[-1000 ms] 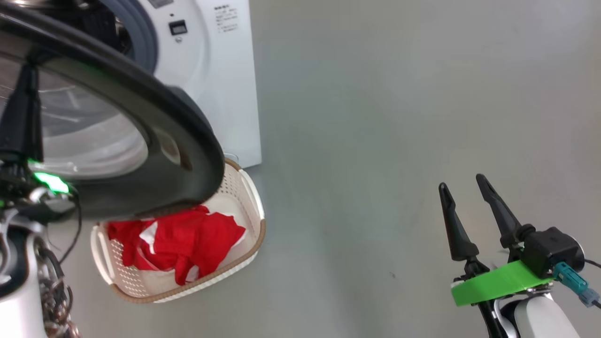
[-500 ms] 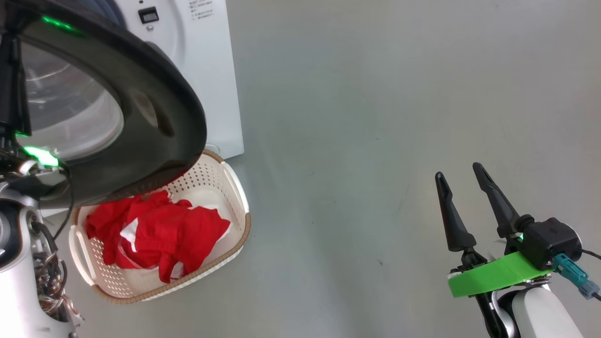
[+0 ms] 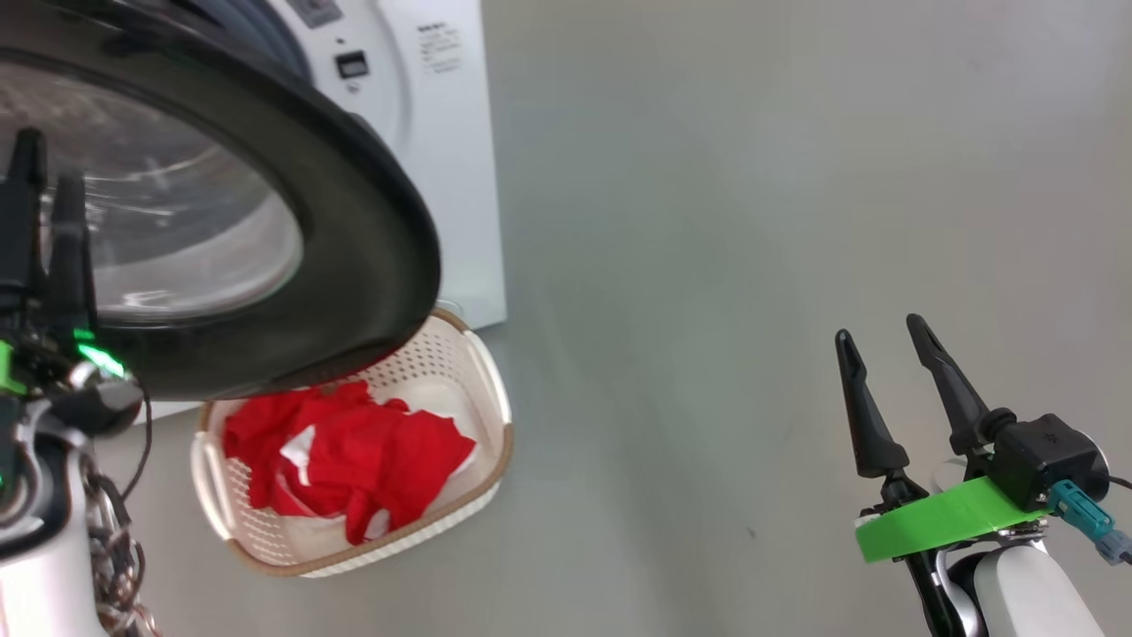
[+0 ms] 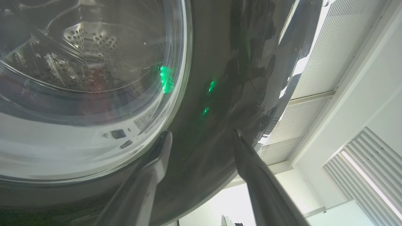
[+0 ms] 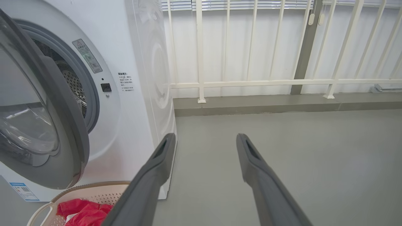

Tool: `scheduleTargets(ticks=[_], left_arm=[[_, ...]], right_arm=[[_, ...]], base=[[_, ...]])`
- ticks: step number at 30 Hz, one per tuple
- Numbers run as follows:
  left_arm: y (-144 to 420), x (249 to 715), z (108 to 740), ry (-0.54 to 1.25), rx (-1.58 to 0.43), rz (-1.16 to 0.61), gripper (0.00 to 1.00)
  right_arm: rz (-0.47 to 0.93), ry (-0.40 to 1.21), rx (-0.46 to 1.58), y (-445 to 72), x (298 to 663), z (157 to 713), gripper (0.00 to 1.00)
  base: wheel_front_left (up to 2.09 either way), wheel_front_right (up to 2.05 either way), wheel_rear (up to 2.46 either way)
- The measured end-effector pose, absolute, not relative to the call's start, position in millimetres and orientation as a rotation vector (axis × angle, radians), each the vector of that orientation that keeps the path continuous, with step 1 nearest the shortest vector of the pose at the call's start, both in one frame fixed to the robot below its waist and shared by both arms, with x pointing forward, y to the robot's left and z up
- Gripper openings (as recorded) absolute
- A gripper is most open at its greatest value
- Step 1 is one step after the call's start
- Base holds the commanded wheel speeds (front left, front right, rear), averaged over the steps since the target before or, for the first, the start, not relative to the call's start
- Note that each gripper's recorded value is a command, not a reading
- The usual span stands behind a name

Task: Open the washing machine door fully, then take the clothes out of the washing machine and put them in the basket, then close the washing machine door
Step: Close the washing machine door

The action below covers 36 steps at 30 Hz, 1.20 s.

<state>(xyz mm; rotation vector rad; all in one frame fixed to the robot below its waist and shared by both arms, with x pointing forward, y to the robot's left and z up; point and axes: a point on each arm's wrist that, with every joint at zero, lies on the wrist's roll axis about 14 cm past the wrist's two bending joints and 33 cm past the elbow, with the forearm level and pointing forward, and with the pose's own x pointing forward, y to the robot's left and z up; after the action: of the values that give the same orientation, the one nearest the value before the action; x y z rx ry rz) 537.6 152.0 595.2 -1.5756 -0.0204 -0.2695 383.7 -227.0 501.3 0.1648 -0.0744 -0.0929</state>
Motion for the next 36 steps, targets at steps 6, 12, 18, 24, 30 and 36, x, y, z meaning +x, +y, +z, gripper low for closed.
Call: scheduleTargets(ticks=[6,12,18,24,30,36], left_arm=[[180.4,511.4,590.5,-0.100,-1.368,-0.169,1.00],[208.8,478.4,607.7,-0.251,-1.023,-0.099,1.00],[209.1,438.4,618.8,-0.343,-0.698,-0.116,1.00],[212.1,412.0,608.9,-0.341,-0.483,-0.121,1.00],[208.0,388.8,605.0,-0.341,-0.249,-0.134,1.00],[201.8,372.5,575.7,-0.267,-0.154,-0.121,1.00]], right_arm=[[-0.050,-0.098,0.165,-213.2,384.6,509.9,1.00],[-0.013,-0.120,0.177,-200.7,379.1,517.8,1.00],[0.017,-0.148,0.185,-190.9,372.6,527.8,1.00],[0.036,-0.169,0.193,-184.8,368.5,535.0,1.00],[0.037,-0.189,0.197,-185.1,362.3,540.7,1.00],[0.032,-0.212,0.197,-187.4,357.5,547.7,1.00]], base=[[0.00,0.00,0.00],[0.00,0.00,0.00],[0.00,0.00,0.00],[0.00,0.00,0.00],[0.00,0.00,0.00],[0.00,0.00,0.00]])
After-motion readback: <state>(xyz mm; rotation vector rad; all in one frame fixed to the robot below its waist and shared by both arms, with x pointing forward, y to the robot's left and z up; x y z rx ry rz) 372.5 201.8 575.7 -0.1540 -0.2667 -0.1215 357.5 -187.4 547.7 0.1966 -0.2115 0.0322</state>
